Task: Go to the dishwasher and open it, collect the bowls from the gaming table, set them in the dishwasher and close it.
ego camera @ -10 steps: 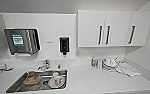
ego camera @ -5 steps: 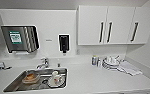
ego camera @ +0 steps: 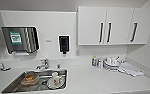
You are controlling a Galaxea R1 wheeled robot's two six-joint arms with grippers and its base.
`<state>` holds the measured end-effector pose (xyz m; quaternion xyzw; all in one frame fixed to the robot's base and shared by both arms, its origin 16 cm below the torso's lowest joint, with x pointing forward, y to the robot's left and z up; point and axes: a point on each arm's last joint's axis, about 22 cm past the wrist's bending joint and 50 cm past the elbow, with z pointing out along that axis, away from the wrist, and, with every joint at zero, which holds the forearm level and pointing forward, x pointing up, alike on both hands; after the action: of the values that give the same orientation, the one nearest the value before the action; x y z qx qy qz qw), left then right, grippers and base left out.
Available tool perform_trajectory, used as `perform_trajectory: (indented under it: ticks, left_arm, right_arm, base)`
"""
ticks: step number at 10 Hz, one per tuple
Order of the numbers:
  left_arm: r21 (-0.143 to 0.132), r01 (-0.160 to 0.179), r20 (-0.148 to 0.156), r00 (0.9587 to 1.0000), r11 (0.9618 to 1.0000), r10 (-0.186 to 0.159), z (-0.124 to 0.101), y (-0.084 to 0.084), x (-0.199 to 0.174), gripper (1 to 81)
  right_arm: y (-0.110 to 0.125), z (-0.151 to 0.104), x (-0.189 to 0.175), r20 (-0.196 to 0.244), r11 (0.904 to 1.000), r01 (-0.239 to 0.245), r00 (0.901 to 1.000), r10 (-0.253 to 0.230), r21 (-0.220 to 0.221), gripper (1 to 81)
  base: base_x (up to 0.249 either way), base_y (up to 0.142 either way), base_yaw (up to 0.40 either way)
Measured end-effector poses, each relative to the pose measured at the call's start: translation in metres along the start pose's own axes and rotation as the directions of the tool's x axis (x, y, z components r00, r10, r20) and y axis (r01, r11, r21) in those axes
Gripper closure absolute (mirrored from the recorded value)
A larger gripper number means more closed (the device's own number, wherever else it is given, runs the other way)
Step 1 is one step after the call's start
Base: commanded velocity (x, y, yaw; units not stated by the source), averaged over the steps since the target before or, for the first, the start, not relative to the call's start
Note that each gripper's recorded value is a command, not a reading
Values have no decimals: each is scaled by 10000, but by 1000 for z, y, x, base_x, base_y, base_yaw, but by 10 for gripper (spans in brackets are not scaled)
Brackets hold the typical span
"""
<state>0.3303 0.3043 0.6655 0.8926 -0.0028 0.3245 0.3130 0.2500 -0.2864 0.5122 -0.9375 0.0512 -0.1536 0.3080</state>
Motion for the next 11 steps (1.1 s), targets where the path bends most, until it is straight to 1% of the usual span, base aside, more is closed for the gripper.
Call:
perform_trajectory:
  ticks: [1, 2, 3, 4, 5, 6, 7, 8, 9, 10, 11]
  left_arm:
    - [-134, -57, 45, 10000, 9999, 57, 12, -1, 9, 10]
    - [-340, -74, 342, 9994, 9994, 85, 24, 0, 10, 10]
    - [-513, 9, 574, 9983, 9987, 20, 35, 0, 8, 10]
    - [-597, 87, 755, 9971, 9982, -42, 44, -2, 6, 10]
    - [-563, 109, 961, 9954, 9984, -54, 50, -10, 3, 10]
    - [-489, 175, 1116, 9937, 9987, -120, 57, -19, 0, 10]
    - [-485, 280, 1294, 9914, 9984, -215, 67, -26, -6, 10]
    - [-480, 328, 1359, 9904, 9983, -260, 75, -33, -5, 10]
    - [-504, 342, 1345, 9905, 9981, -271, 81, -37, 1, 10]
    - [-623, 298, 1249, 9919, 9976, -219, 82, -34, 10, 10]
    - [-783, 176, 1034, 9946, 9968, -94, 82, -28, 23, 10]
  right_arm:
    - [6, 5, -3, 142, 9999, -118, 9998, 119, -58, 10]
    - [13, 12, -2, 226, 9997, -208, 9995, 210, -108, 10]
    - [18, 20, -1, 325, 9995, -289, 9990, 293, -127, 10]
    - [23, 28, -2, 416, 9991, -388, 9984, 393, -146, 10]
    - [27, 36, -3, 533, 9988, -471, 9974, 477, -137, 10]
    - [28, 44, -3, 642, 9985, -541, 9964, 545, -81, 10]
    - [33, 53, -2, 733, 9981, -612, 9954, 617, -81, 10]
    - [38, 61, -5, 852, 9974, -706, 9938, 712, -108, 10]
    - [43, 69, -10, 999, 9966, -811, 9916, 820, -127, 10]
    - [45, 76, -10, 1039, 9965, -835, 9910, 841, -102, 10]
    - [47, 80, -5, 936, 9970, -776, 9926, 779, -69, 10]
  base:
    - [0, 0, 0]
    - [0, 0, 0]
    - [0, 0, 0]
    - [0, 0, 0]
    - [0, 0, 0]
    - [0, 0, 0]
    - [0, 0, 0]
    - [0, 0, 0]
    - [0, 0, 0]
    - [0, 0, 0]
    - [0, 0, 0]
